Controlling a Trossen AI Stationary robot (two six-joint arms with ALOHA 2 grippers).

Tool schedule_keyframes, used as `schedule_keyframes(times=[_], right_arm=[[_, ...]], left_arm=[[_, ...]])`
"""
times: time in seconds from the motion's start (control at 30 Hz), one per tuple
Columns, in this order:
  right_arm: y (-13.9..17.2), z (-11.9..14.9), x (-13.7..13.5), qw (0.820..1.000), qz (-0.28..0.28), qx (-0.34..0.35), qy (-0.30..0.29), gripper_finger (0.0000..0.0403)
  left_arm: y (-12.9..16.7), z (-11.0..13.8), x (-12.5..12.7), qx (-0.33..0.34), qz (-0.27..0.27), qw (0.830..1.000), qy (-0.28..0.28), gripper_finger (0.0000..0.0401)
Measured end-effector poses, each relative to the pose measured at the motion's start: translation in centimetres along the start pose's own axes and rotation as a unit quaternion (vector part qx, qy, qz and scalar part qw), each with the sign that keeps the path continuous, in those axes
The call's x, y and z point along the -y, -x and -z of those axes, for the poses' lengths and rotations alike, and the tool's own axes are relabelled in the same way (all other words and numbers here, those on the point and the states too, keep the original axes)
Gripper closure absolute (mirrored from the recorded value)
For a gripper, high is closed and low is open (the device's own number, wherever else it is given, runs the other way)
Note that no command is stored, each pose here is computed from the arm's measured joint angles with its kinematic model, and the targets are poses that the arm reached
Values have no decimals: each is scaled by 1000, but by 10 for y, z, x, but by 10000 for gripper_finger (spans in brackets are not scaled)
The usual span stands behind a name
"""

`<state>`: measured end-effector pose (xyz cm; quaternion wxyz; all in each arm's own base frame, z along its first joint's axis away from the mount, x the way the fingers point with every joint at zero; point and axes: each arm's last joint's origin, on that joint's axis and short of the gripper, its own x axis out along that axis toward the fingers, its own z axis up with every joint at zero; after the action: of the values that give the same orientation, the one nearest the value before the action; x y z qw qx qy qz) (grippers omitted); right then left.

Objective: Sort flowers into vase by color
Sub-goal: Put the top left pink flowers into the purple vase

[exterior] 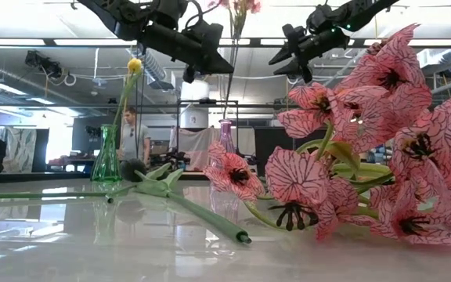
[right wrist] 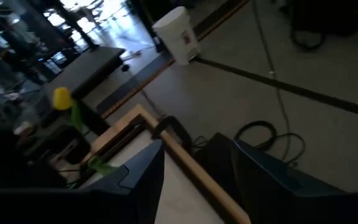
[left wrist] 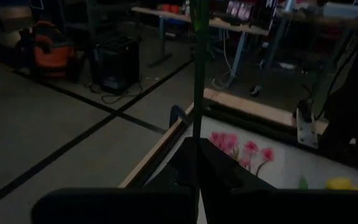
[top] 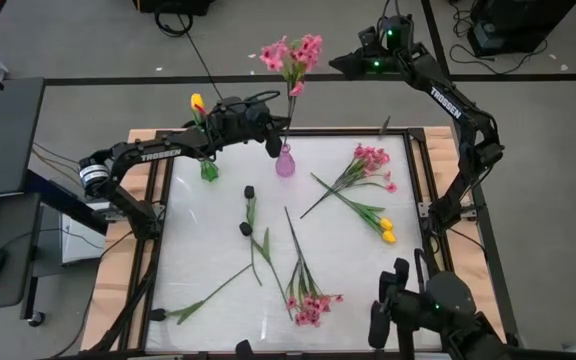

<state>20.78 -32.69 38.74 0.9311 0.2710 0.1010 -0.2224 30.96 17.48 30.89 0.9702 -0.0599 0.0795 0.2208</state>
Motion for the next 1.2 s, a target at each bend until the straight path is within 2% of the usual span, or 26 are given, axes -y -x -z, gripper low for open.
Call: schedule_keyframes(times=[0.3,1.2], right_arm=[[0,0,1,1000,14,5,1,207],[0,0,1,1000,14,5,1,207]], left_arm=[[0,0,0,-1,0,1000,-18,390],[0,-3,-3,14,-22,1000,-16,390]])
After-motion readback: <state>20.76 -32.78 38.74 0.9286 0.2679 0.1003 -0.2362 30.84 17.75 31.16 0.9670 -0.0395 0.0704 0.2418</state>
